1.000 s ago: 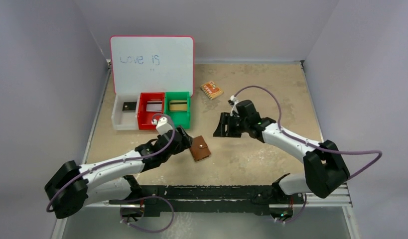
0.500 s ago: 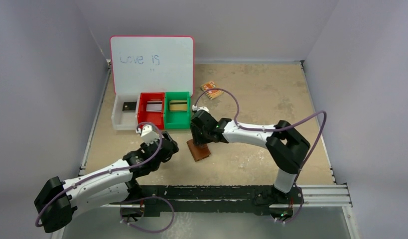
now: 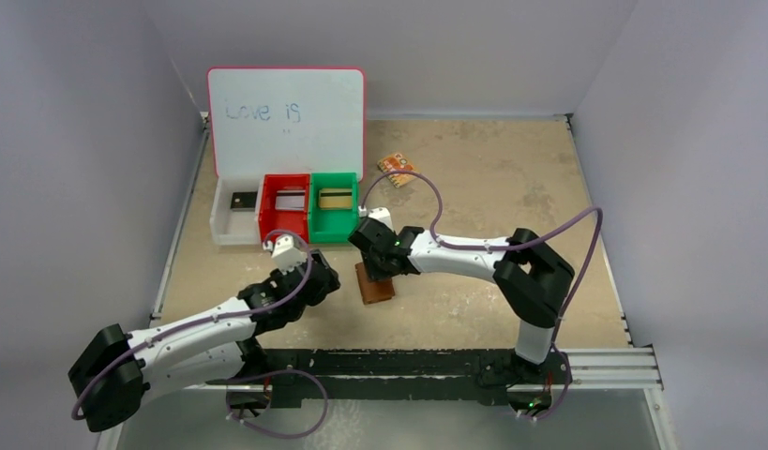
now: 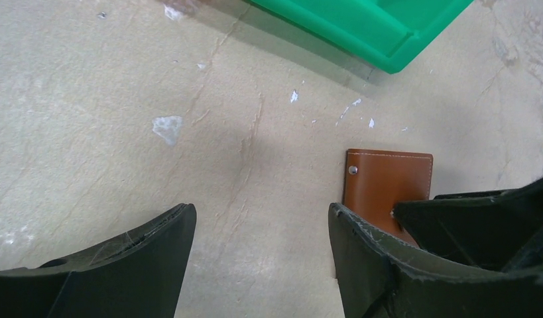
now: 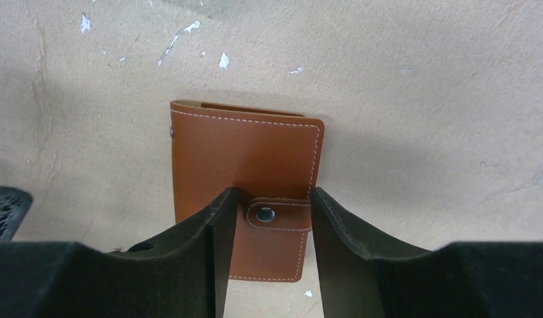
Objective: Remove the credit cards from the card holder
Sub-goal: Open the card holder at the center of the board.
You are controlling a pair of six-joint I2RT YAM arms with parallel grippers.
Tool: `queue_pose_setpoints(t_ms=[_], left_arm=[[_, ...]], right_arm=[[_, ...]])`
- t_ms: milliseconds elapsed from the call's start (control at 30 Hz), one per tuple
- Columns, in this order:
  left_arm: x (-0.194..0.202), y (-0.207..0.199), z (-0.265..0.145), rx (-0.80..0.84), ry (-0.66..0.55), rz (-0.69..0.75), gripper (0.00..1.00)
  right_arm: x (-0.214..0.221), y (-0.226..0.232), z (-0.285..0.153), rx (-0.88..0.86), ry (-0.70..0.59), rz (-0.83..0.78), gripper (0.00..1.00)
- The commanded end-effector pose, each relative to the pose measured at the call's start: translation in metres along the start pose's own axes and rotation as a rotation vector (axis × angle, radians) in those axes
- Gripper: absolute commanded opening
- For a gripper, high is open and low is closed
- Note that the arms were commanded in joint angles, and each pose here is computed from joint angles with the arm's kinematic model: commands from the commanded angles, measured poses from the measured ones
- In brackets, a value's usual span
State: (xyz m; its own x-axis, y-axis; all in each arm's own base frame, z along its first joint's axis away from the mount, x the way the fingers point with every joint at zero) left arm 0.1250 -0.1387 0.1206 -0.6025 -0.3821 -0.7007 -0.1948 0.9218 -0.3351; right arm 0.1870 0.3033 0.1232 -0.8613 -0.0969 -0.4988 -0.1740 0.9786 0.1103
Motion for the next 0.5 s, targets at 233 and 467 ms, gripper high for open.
queue_pose_setpoints(t_ms=[233,467], left_arm=[[-0.002,-0.036,0.008,0.161,0.037,-0.002,0.7],[0.002,-0.04,0.012,0.172,0.067,-0.026,0.68]], right_arm=[[0.007,-0.003,-0.004,0.052,-0.001,0.04,0.47],[0.013,-0.001,-0.008,-0.035,0.006,0.107,0.33]])
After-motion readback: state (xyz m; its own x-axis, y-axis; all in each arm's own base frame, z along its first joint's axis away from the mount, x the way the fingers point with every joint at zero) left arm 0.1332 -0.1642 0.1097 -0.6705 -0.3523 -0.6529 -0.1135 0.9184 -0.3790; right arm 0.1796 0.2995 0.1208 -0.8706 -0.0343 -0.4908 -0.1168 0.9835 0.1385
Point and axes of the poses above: each gripper's point midway between its finger pads, its own z axis out along the fingers, its own y axis along the line the jaws close on, x = y × z, the point moved 10 cm from there along -z, back along the fingers, and after that the axes turned 8 degrees about z, right-handed, at the moved point
